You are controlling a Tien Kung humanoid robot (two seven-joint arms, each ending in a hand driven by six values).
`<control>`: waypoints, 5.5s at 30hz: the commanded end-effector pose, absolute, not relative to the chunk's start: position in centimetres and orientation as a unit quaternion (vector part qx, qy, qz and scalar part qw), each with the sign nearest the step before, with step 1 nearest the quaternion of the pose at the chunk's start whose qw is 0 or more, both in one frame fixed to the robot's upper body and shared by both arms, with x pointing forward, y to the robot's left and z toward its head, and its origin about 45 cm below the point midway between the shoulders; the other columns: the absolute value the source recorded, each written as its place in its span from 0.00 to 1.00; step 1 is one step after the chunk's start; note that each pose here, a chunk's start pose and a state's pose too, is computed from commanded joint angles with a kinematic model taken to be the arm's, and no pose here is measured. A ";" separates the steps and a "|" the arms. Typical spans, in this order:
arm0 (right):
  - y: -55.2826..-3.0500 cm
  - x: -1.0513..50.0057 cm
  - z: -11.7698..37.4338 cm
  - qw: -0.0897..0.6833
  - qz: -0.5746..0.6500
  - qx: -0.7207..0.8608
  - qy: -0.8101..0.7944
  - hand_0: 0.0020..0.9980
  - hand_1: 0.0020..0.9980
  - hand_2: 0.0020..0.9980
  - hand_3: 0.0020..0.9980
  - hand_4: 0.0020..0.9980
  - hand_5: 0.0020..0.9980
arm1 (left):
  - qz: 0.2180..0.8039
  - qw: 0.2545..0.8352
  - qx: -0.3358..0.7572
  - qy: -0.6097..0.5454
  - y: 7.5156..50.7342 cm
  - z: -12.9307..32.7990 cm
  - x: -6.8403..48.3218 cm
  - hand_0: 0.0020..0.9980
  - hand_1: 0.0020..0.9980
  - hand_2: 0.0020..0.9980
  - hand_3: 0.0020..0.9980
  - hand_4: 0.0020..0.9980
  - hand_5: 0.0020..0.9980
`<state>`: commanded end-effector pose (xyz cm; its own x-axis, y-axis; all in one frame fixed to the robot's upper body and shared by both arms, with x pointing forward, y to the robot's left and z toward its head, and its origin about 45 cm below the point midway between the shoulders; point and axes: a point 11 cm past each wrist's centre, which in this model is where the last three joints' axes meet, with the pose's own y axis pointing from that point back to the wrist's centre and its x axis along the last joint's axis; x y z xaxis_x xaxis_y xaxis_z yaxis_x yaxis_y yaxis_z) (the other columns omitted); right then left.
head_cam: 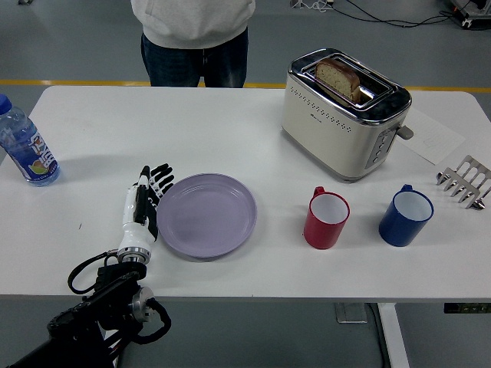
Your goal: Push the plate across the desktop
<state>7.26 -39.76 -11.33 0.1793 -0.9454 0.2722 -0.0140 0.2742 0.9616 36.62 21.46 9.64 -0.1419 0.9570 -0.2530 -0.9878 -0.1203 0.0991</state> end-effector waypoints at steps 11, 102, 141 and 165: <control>-39.6 6.7 -11.5 0.614 -0.384 0.465 -0.510 0.71 0.72 0.72 0.63 0.52 0.24 | 0.735 0.661 -0.059 0.139 19.9 9.2 36.4 0.73 0.74 0.73 0.66 0.49 1.00; -40.4 6.9 -11.2 0.603 -0.386 0.454 -0.530 0.71 0.71 0.71 0.62 0.52 0.23 | 0.785 0.585 -0.129 0.160 43.4 15.1 34.8 0.65 0.67 0.65 0.60 0.52 1.00; -40.4 7.7 -11.1 0.605 -0.379 0.458 -0.530 0.71 0.71 0.71 0.62 0.52 0.23 | 0.777 0.594 -0.125 0.164 42.8 14.9 34.9 0.65 0.67 0.65 0.61 0.52 1.00; -40.4 7.1 -11.2 0.604 -0.384 0.455 -0.531 0.71 0.71 0.71 0.62 0.52 0.23 | 0.792 0.587 -0.041 0.167 42.5 14.5 35.0 0.65 0.67 0.66 0.61 0.50 1.00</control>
<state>7.08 -40.40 -11.19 0.1427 -0.9458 0.2917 -0.0191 0.2920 0.9562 35.00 42.47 14.47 -0.3087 0.9151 -0.2595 -0.9421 -0.2565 0.2161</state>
